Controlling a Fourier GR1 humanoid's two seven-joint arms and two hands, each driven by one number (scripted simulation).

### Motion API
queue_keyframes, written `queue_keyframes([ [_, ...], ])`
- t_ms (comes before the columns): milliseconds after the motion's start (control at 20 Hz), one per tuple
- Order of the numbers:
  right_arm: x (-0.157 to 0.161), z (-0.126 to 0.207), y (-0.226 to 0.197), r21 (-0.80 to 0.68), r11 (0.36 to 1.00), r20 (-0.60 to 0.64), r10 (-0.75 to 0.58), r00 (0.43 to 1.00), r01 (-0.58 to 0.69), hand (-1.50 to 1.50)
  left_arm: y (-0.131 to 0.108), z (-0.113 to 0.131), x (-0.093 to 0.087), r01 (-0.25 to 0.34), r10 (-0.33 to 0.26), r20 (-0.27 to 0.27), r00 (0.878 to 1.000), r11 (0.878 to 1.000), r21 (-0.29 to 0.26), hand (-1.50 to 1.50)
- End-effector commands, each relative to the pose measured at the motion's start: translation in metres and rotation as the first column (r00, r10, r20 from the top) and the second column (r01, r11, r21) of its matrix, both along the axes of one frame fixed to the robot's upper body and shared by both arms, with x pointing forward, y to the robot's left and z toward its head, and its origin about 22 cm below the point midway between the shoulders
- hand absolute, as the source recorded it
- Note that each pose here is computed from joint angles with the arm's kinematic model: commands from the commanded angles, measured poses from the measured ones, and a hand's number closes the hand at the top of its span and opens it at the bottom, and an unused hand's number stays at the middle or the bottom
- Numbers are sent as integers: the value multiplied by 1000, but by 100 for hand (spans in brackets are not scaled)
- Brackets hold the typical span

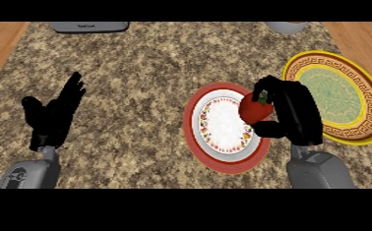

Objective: Pick the bell pepper from the plate and place it in the plate

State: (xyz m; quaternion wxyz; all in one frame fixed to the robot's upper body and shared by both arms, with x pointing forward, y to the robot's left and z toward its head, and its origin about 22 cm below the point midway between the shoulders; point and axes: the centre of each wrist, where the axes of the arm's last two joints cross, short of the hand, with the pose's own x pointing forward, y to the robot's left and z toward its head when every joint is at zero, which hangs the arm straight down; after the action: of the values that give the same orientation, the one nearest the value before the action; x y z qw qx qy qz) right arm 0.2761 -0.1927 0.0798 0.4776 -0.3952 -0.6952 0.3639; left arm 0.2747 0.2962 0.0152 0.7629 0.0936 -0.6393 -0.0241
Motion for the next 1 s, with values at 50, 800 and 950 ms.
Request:
queue_keyframes([
  [50, -23, 23, -16, 82, 975, 112, -215, 970, 207, 150, 11, 4, 0, 7, -8, 20, 1000, 1000, 3, 0],
  [800, 8, 11, -177, 229, 883, 28, -426, 904, 409, 150, -20, 6, -4, 45, -45, 21, 999, 999, -4, 0],
  [950, 9, 4, -210, 199, 887, 6, -426, 905, 416, 150, -13, 4, 12, 27, -27, 12, 1000, 1000, 1, 0],
])
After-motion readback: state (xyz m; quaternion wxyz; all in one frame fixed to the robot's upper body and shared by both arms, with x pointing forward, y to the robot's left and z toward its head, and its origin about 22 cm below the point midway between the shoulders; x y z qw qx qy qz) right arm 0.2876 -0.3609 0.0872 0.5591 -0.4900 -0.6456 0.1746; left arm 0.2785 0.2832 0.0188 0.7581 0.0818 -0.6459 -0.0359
